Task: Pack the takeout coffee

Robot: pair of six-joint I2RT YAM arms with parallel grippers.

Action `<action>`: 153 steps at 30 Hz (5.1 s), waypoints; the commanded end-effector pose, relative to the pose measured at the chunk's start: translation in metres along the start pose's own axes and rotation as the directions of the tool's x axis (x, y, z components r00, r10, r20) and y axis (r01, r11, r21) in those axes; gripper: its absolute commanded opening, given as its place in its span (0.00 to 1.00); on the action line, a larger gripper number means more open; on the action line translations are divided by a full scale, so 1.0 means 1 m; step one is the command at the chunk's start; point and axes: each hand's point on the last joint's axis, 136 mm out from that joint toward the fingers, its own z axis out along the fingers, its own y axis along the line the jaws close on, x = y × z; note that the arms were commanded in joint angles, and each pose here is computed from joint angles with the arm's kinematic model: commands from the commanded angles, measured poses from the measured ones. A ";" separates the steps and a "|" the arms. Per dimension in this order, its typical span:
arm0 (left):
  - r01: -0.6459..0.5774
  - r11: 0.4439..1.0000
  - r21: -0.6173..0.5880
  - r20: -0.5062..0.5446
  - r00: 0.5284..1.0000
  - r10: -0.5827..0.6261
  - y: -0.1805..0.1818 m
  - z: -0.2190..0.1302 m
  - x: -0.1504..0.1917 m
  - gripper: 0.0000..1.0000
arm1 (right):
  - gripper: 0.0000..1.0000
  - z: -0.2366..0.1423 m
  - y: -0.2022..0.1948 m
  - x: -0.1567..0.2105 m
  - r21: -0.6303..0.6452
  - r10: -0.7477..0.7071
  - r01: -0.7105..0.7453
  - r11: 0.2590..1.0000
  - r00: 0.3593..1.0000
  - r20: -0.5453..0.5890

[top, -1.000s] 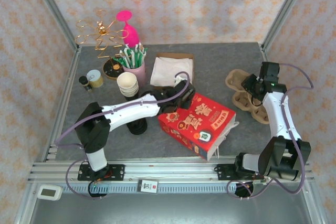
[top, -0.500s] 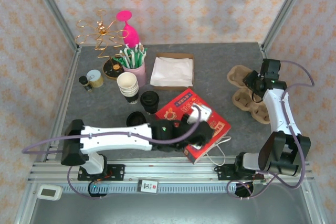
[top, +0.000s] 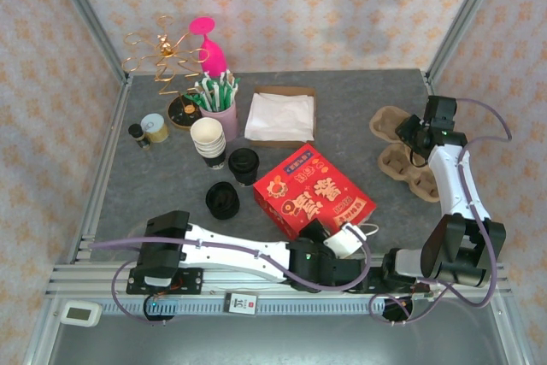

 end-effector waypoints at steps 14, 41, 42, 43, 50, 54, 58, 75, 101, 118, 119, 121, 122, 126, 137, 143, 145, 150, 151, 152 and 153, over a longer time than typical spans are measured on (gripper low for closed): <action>0.018 0.981 -0.192 0.062 0.998 -0.006 0.034 0.036 -0.030 0.40 | 0.37 -0.010 0.003 -0.008 -0.016 0.009 -0.008 1.000 0.999 0.037; 0.681 0.655 0.328 0.224 0.617 -0.754 0.140 -0.076 -0.171 0.00 | 0.38 -0.105 0.046 -0.049 -0.129 -0.036 0.056 0.990 0.988 0.153; 0.703 0.620 0.348 0.206 0.588 -0.782 0.146 -0.074 -0.167 0.00 | 0.38 -0.109 0.048 -0.051 -0.134 -0.039 0.060 0.989 0.987 0.157; 0.712 0.599 0.365 0.197 0.570 -0.797 0.150 -0.072 -0.164 0.00 | 0.38 -0.111 0.049 -0.052 -0.137 -0.040 0.062 0.989 0.986 0.160; 0.740 0.565 0.365 0.121 0.564 -0.817 0.169 -0.046 -0.141 0.00 | 0.38 -0.119 0.055 -0.051 -0.159 -0.066 0.090 0.983 0.987 0.149; 0.723 0.597 0.348 0.087 0.609 -0.788 0.175 -0.035 -0.133 0.00 | 0.38 -0.121 0.055 -0.049 -0.151 -0.086 0.106 0.983 0.987 0.135; 0.702 0.636 0.321 0.041 0.661 -0.749 0.189 -0.032 -0.116 0.00 | 0.38 -0.125 0.057 -0.045 -0.141 -0.116 0.132 0.981 0.987 0.115; 0.575 0.721 0.386 -0.061 0.796 -0.602 0.248 -0.025 -0.072 0.00 | 0.37 -0.159 0.141 0.025 -0.310 -0.320 0.296 0.904 0.947 -0.029; 0.945 0.119 0.304 -0.029 0.134 -0.991 0.248 -0.071 -0.038 0.83 | 0.36 -0.196 0.197 0.075 -0.462 -0.543 0.461 0.757 0.838 -0.053; 0.958 0.237 0.163 0.078 0.226 -0.971 0.264 -0.033 -0.035 0.40 | 0.35 -0.210 0.219 0.104 -0.519 -0.596 0.486 0.704 0.801 -0.059; 0.951 0.257 0.171 0.057 0.251 -0.966 0.263 -0.030 -0.036 0.38 | 0.35 -0.210 0.220 0.105 -0.519 -0.598 0.486 0.703 0.799 -0.062; 0.948 0.274 0.164 0.024 0.274 -0.961 0.266 -0.023 -0.033 0.31 | 0.35 -0.212 0.224 0.108 -0.525 -0.603 0.487 0.698 0.795 -0.064; 0.942 0.295 0.161 0.030 0.294 -0.955 0.268 -0.023 -0.032 0.28 | 0.35 -0.214 0.226 0.111 -0.531 -0.609 0.489 0.692 0.791 -0.065; 0.921 0.356 0.159 0.032 0.356 -0.934 0.278 -0.026 -0.035 0.18 | 0.35 -0.214 0.231 0.116 -0.537 -0.612 0.486 0.690 0.787 -0.075; 0.863 0.481 0.155 0.015 0.485 -0.874 0.285 -0.025 -0.050 0.11 | 0.34 -0.207 0.246 0.119 -0.505 -0.612 0.492 0.709 0.786 -0.092; 0.879 0.449 0.159 0.018 0.452 -0.892 0.294 -0.024 -0.045 0.10 | 0.33 -0.195 0.232 0.136 -0.473 -0.622 0.495 0.729 0.768 -0.155; 0.886 0.439 0.149 0.025 0.441 -0.897 0.297 -0.024 -0.044 0.10 | 0.32 -0.194 0.224 0.137 -0.449 -0.621 0.500 0.740 0.765 -0.171; 0.887 0.441 0.141 0.019 0.443 -0.896 0.299 -0.020 -0.046 0.10 | 0.32 -0.188 0.207 0.141 -0.415 -0.605 0.496 0.763 0.773 -0.190; 0.888 0.438 0.142 0.017 0.441 -0.898 0.299 -0.019 -0.046 0.10 | 0.32 -0.184 0.202 0.144 -0.400 -0.606 0.500 0.768 0.770 -0.202; 0.888 0.438 0.139 0.013 0.440 -0.898 0.299 -0.018 -0.046 0.10 | 0.31 -0.183 0.200 0.146 -0.398 -0.605 0.497 0.771 0.768 -0.211; 0.890 0.437 0.129 0.010 0.440 -0.898 0.300 -0.016 -0.045 0.10 | 0.31 -0.183 0.200 0.147 -0.403 -0.603 0.493 0.771 0.768 -0.215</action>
